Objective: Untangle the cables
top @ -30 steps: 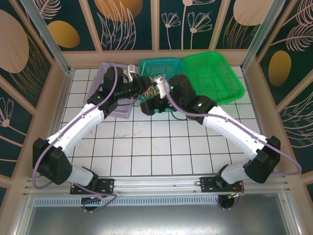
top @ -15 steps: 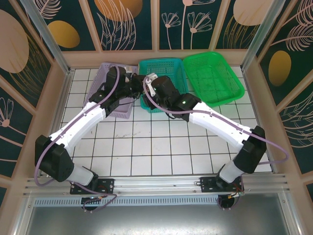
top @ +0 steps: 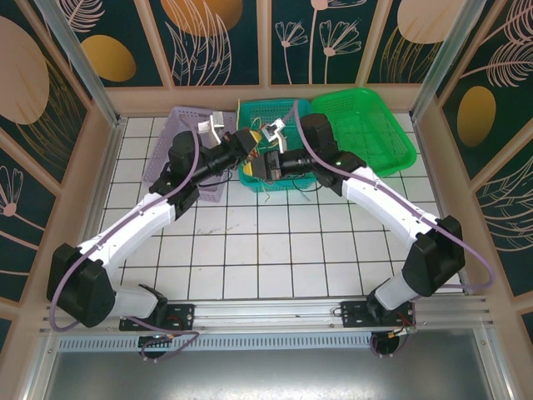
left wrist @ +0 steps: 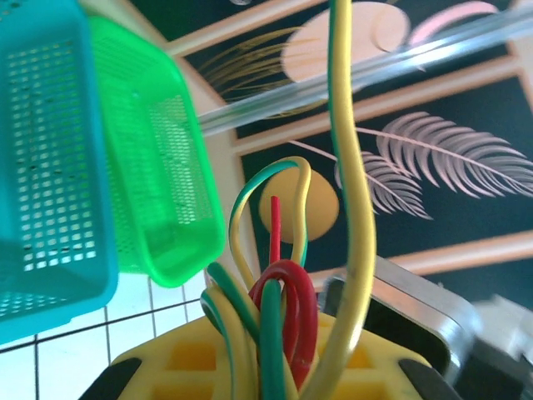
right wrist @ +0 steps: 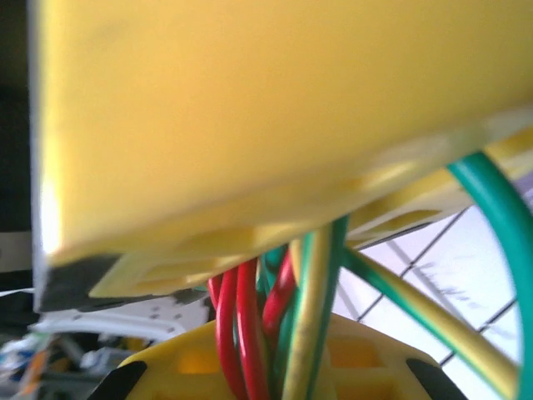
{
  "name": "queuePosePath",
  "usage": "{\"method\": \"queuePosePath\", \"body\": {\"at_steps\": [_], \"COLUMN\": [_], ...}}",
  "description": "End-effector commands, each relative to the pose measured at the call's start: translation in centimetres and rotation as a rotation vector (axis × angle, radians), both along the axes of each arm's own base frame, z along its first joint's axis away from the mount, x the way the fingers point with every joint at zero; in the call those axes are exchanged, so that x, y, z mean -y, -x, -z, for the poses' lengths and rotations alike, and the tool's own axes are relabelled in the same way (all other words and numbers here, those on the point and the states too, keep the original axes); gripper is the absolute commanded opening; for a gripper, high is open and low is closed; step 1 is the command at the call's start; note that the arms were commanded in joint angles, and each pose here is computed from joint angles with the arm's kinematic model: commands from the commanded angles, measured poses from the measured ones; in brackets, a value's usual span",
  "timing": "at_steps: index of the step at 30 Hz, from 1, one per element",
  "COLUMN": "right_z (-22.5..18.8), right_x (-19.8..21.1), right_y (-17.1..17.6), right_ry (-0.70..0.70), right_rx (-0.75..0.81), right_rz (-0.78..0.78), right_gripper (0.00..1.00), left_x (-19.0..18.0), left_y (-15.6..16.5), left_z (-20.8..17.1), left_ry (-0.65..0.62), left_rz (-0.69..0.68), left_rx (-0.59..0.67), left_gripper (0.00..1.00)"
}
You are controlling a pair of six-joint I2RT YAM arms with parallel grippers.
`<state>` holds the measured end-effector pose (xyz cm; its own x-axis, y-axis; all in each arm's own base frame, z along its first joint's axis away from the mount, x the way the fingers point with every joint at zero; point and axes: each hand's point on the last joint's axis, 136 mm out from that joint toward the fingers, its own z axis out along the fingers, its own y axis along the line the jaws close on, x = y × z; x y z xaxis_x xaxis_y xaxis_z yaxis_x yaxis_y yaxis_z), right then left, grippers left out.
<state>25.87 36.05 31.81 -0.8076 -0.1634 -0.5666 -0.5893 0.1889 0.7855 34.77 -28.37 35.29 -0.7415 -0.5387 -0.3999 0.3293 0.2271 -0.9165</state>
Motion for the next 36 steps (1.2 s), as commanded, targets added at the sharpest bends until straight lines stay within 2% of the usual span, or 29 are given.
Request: {"method": "queuePosePath", "body": {"at_steps": [1, 5, 9, 14, 16, 20, 25, 36], "right_z": [-0.7, 1.1, 2.2, -0.1, -0.6, -0.7, 0.6, -1.3], "right_x": [0.3, 0.4, 1.5, 5.0, 6.2, 6.8, 5.6, 3.8], "right_y": [6.6, 6.8, 3.5, -1.7, -2.1, -1.6, -0.9, -1.0], "right_ry": [-0.019, 0.037, 0.109, 0.178, 0.158, 0.059, 0.018, -0.051], "right_rx": [-0.302, -0.358, -0.269, 0.041, 0.115, 0.107, 0.021, 0.045], "right_rz": [-0.280, -0.256, -0.089, 0.247, 0.313, 0.322, 0.272, 0.287], "right_gripper": [0.00, 0.00, 0.00, 0.63, 0.71, 0.74, 0.69, 0.69], "left_x": [-3.4, -3.8, -3.6, -1.7, -0.7, 0.1, -0.1, 1.2], "left_y": [0.6, 0.3, 0.2, 0.6, 1.4, 2.5, 2.6, 2.3], "left_z": [-8.6, -8.7, -7.2, -4.0, -3.3, -1.1, -1.0, 1.3], "left_ry": [0.090, 0.076, 0.093, 0.047, 0.036, 0.035, 0.050, 0.004], "left_rz": [-0.128, -0.160, -0.143, -0.051, -0.013, 0.002, -0.012, 0.021], "left_rx": [0.473, 0.502, 0.435, 0.246, 0.210, 0.150, 0.135, 0.076], "left_gripper": [0.00, 0.00, 0.00, 0.00, 0.00, 0.00, 0.00, 0.00]}}
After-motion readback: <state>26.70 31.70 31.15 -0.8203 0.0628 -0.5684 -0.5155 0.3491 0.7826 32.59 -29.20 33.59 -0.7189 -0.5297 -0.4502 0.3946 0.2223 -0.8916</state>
